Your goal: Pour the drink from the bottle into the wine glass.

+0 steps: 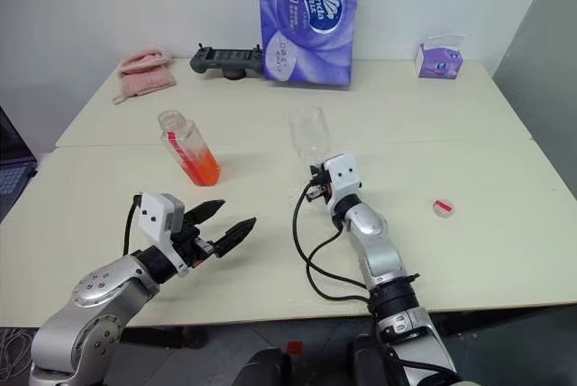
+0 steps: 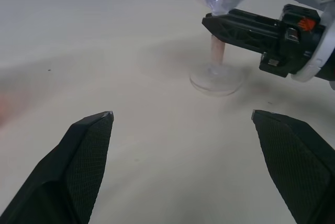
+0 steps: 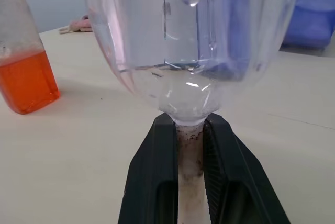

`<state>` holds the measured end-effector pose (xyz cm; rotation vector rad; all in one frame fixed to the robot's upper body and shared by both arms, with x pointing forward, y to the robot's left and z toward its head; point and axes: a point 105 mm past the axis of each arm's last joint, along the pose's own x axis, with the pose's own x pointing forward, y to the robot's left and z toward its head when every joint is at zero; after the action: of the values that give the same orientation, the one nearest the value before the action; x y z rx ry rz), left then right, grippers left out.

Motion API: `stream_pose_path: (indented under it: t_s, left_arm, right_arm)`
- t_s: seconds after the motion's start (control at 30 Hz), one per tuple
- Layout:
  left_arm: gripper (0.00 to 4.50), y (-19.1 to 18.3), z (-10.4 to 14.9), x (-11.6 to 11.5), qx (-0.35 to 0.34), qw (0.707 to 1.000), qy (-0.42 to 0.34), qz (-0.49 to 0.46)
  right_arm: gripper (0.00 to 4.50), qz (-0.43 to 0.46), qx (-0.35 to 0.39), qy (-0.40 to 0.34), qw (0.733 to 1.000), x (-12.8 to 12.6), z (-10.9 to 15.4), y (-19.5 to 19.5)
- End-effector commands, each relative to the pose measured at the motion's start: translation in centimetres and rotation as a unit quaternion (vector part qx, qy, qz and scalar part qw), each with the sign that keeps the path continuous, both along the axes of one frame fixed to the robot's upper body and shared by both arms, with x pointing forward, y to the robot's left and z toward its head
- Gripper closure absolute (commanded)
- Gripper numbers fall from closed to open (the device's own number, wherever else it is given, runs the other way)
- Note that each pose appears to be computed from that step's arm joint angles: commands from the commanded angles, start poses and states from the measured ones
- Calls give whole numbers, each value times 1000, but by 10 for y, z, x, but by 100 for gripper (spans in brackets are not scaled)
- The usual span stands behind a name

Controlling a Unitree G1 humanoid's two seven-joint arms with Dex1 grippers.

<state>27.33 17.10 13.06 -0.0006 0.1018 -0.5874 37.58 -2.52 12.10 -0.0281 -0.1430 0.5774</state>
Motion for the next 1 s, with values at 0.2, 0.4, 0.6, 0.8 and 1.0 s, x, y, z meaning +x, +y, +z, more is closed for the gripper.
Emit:
stream_pose_path:
  t_s: [0.2, 0.4, 0.6, 0.8, 1.0]
  left_arm:
    - [0, 0, 7, -1, 10, 1000, -18, -4]
    - [0, 3, 7, 2, 15, 1000, -18, 0]
    - [0, 8, 6, 5, 16, 1000, -19, 12]
    - [0, 21, -2, 10, 14, 998, -21, 53]
    - [0, 44, 6, 18, 5, 987, -78, 139]
  right_arm:
    - [418, 32, -20, 76, 996, -18, -42, -4]
    - [348, 34, -26, 93, 995, -14, -45, 2]
    - [138, 37, -31, 98, 994, -12, -44, 0]
    - [2, 62, -59, 93, 992, -22, -39, -8]
    - [2, 88, -112, 82, 986, -38, -27, -46]
